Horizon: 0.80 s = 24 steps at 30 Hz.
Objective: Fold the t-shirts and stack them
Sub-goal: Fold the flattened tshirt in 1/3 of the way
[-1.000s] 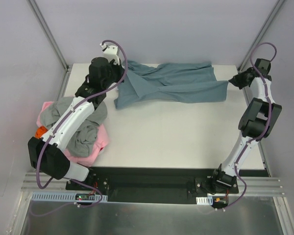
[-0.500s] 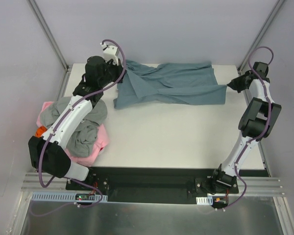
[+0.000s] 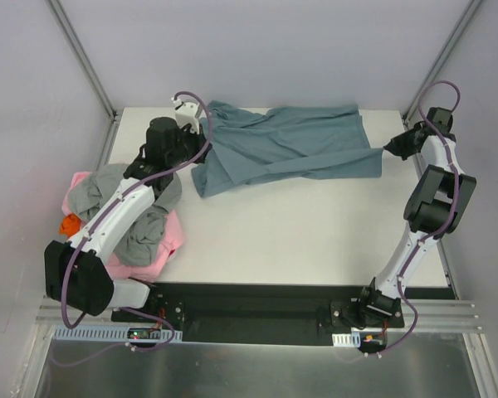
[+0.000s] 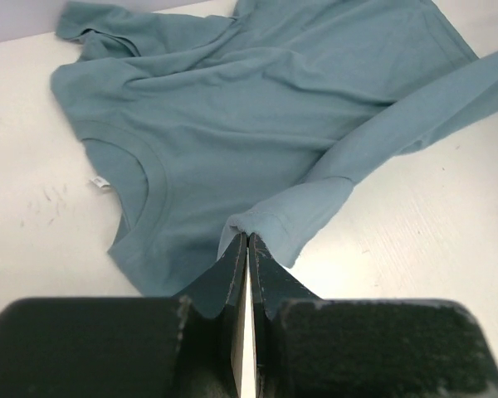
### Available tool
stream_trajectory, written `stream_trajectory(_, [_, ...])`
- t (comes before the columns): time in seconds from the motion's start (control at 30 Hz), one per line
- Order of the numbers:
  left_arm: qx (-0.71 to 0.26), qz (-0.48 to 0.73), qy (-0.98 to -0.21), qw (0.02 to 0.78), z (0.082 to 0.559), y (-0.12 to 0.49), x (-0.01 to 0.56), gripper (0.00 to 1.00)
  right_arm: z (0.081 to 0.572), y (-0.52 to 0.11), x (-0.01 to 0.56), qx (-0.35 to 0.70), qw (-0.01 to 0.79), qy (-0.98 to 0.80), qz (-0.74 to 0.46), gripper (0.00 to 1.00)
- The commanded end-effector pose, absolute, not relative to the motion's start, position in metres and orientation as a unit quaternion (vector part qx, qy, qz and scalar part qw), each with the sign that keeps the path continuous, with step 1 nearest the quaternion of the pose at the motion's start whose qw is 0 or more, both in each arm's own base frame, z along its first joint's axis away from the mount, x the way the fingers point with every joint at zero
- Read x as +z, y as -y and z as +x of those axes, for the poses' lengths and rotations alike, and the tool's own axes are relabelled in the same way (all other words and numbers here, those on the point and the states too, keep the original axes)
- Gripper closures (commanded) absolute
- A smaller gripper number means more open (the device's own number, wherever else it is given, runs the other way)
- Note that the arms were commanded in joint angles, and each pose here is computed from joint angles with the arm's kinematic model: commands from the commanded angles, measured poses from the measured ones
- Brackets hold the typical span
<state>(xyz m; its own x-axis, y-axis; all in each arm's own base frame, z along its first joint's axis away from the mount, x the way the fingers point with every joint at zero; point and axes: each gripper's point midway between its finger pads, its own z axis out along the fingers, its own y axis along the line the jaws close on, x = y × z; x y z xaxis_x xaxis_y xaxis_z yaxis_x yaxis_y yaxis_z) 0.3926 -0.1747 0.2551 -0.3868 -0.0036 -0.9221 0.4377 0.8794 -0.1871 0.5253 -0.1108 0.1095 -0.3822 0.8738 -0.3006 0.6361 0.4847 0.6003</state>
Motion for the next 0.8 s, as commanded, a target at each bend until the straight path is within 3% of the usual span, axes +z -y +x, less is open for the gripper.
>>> stream_trajectory(0.0, [-0.193, 0.101, -0.787, 0.578, 0.389, 0.156, 0.282, 1.0, 0.524, 0.117, 0.146, 0.193, 0.34, -0.802, 0.451, 0.99])
stream_trajectory(0.77, [-0.202, 0.117, -0.795, 0.56, 0.416, 0.167, 0.281, 1.0, 0.519, 0.114, 0.134, 0.191, 0.331, -0.809, 0.447, 0.99])
